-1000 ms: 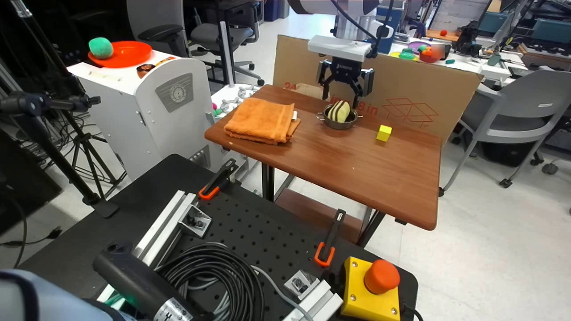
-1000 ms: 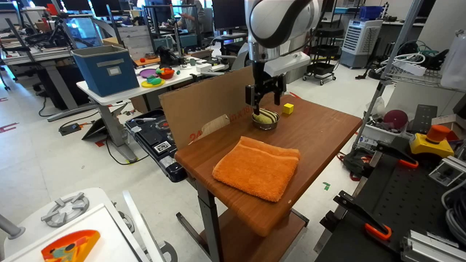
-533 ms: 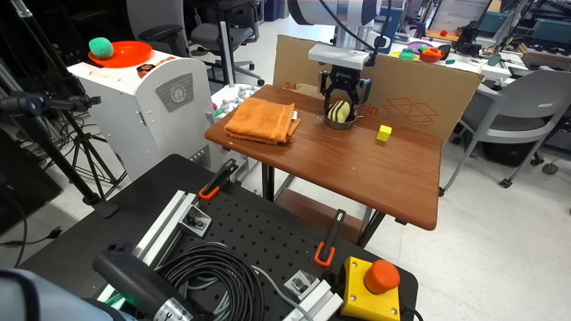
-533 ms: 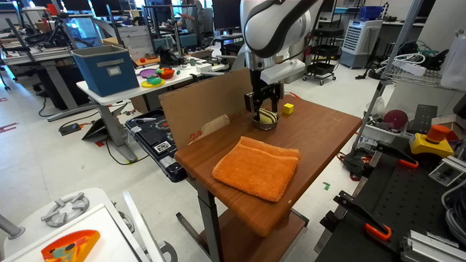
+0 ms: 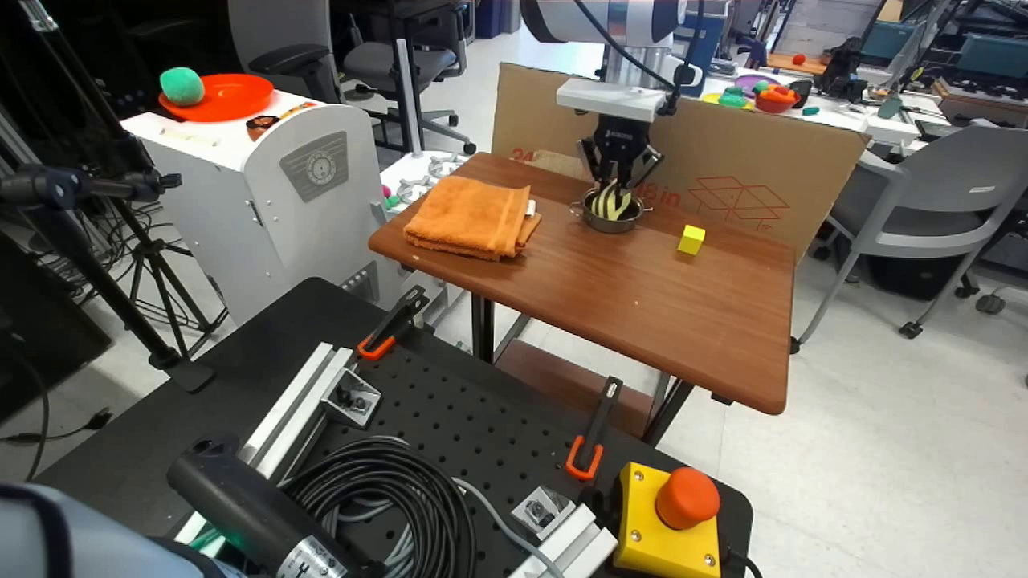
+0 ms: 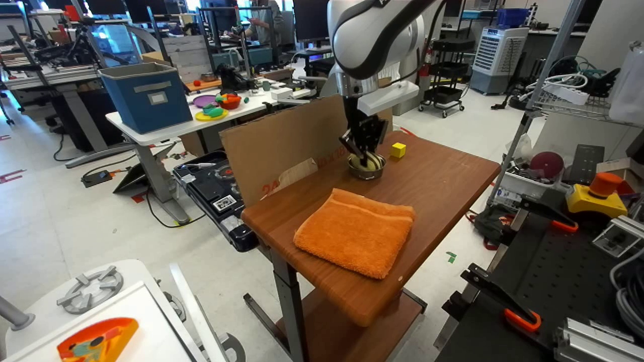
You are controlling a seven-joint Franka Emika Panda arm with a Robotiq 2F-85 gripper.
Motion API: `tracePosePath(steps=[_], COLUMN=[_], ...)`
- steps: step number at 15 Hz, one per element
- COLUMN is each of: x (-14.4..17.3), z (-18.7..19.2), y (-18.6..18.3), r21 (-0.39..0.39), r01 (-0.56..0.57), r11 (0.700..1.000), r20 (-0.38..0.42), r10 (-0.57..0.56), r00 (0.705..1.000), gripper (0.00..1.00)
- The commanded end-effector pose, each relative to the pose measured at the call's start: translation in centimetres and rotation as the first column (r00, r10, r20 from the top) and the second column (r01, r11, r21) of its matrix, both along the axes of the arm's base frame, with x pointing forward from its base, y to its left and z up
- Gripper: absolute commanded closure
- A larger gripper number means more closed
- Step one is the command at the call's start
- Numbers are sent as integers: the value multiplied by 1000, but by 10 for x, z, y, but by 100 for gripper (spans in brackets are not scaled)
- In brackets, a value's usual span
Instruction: Remove the black and yellow plush toy from the pot and place it on the front right side of the table.
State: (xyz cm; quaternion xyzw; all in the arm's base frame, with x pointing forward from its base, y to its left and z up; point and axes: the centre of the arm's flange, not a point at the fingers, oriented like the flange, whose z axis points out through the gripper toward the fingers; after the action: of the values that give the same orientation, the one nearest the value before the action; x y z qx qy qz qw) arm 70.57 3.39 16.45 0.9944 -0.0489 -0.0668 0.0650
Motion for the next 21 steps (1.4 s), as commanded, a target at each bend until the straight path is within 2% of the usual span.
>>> tracePosePath(steps=[1, 2, 4, 7, 11, 15, 17, 21], x=[-3, -7, -17, -47, -87, -96, -96, -97], z=[33, 45, 69, 100, 120, 111, 93, 46], y=[2, 4, 7, 1, -35, -90, -121, -178], r21=[-3, -9, -8, -10, -15, -37, -16, 5], r01=[-10, -20, -46, -73, -67, -24, -29, 32], r11=[1000, 1000, 999, 997, 998, 999, 999, 999], r20=[2, 5, 16, 9, 5, -10, -34, -77], r10=[10, 20, 46, 73, 67, 24, 29, -32], r00=[1000, 1000, 999, 997, 998, 1000, 999, 996], gripper=[99, 97, 99, 97, 97, 97, 97, 97])
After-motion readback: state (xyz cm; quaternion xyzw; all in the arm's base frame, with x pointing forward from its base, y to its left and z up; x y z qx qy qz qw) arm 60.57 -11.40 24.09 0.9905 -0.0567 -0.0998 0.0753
